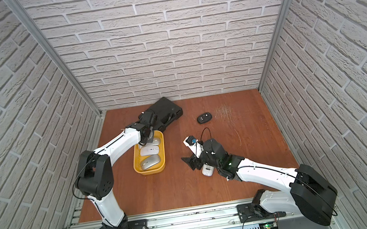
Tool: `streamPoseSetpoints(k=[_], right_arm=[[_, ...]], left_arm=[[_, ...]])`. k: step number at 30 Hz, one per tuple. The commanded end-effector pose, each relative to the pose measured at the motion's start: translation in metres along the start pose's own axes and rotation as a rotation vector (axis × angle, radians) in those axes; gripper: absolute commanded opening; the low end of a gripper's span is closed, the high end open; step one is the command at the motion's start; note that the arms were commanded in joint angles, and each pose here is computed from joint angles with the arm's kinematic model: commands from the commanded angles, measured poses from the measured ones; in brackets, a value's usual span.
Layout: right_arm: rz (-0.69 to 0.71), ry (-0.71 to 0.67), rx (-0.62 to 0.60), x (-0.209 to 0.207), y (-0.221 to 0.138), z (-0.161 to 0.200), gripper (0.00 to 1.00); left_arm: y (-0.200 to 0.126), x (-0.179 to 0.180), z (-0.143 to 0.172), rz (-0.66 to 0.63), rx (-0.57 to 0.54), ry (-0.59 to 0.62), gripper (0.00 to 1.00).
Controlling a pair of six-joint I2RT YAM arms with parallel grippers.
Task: Put the mouse in the storage box
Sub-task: Place the mouse in the storage box.
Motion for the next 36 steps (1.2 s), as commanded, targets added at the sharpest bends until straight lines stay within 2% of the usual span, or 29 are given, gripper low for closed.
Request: streamPoseSetpoints(k=[1, 7, 10, 13, 19, 24, 27, 36], right_arm=[[-0.017, 0.009, -0.032, 0.001, -0.001, -0.003, 0.81], [-0.016, 0.010, -0.036, 0.000, -0.001, -0.004, 0.81], [-0.019, 0.012, -0.032, 0.000, 0.000, -0.003, 0.81], [-0.023, 0.014, -0.029, 0.000, 0.001, -0.003, 0.81], [-0.023, 0.014, -0.028, -0.001, 0.002, -0.003, 0.81], [-0.025, 0.015, -0.029, 0.000, 0.002, -0.004, 0.81], [-0.021, 0.016, -0.029, -0.001, 0.002, -0.004, 0.81], [-0.003, 0.026, -0.033, -0.004, 0.000, -0.004, 0.81]], left_arm=[[0.007, 0.010, -0.017, -0.055, -0.039, 0.016, 0.00], [0.023, 0.000, -0.023, -0.032, -0.034, 0.049, 0.02], [0.026, -0.002, -0.023, -0.026, -0.036, 0.054, 0.10], [0.027, -0.005, -0.023, -0.011, -0.040, 0.058, 0.25], [0.026, -0.011, -0.018, 0.012, -0.033, 0.069, 0.45], [0.013, -0.020, -0.018, 0.046, -0.060, 0.083, 0.77], [0.006, -0.025, -0.018, 0.065, -0.074, 0.087, 0.83], [-0.021, -0.034, -0.020, 0.181, -0.132, 0.060, 0.93]])
Point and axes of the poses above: each gripper's point midway between its finger pads, its own y axis out along the fingers, its own x axis along the line the jaws close on, z = x × y, the point moved 6 cm from there along -y, back along the fingers, and after that the axes turned 10 degrees about y, right-handed, at the moved point
